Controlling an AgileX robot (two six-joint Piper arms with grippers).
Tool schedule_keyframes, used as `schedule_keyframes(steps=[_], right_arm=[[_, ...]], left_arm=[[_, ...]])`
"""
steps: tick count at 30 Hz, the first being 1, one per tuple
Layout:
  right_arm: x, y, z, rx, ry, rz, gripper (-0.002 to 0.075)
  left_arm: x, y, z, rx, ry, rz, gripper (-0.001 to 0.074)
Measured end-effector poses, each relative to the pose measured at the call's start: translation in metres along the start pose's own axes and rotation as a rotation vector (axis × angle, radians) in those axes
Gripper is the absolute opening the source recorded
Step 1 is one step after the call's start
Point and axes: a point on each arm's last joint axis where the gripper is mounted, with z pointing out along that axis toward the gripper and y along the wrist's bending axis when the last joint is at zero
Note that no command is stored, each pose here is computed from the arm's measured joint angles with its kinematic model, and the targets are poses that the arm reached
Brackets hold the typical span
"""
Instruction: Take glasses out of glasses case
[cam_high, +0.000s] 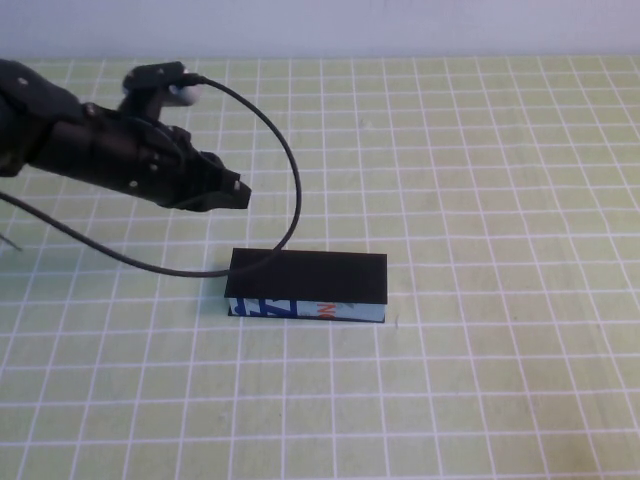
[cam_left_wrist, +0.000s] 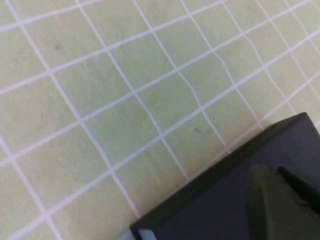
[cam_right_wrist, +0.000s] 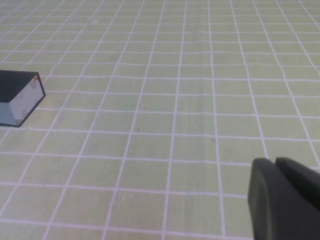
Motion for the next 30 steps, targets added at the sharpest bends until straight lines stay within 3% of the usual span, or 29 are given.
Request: schedule_keyframes(steps=[8, 18, 30], right_arm=[[0.000, 0.000, 0.000, 0.000, 0.000, 0.000, -0.0018], [-0.002, 0.000, 0.000, -0.001, -0.022, 0.013, -0.0018], [-0.031, -0.007, -0.006, -0.017, -0.361, 0.506, -0.0018]], left_arm=[[-0.003, 0.025, 0.056, 0.049, 0.080, -0.002, -0.0004], [0.016, 0.044, 0.087, 0.064, 0.155, -0.049, -0.0004], [0.017, 0.044, 0.088, 0.068, 0.161, -0.049, -0.0004]])
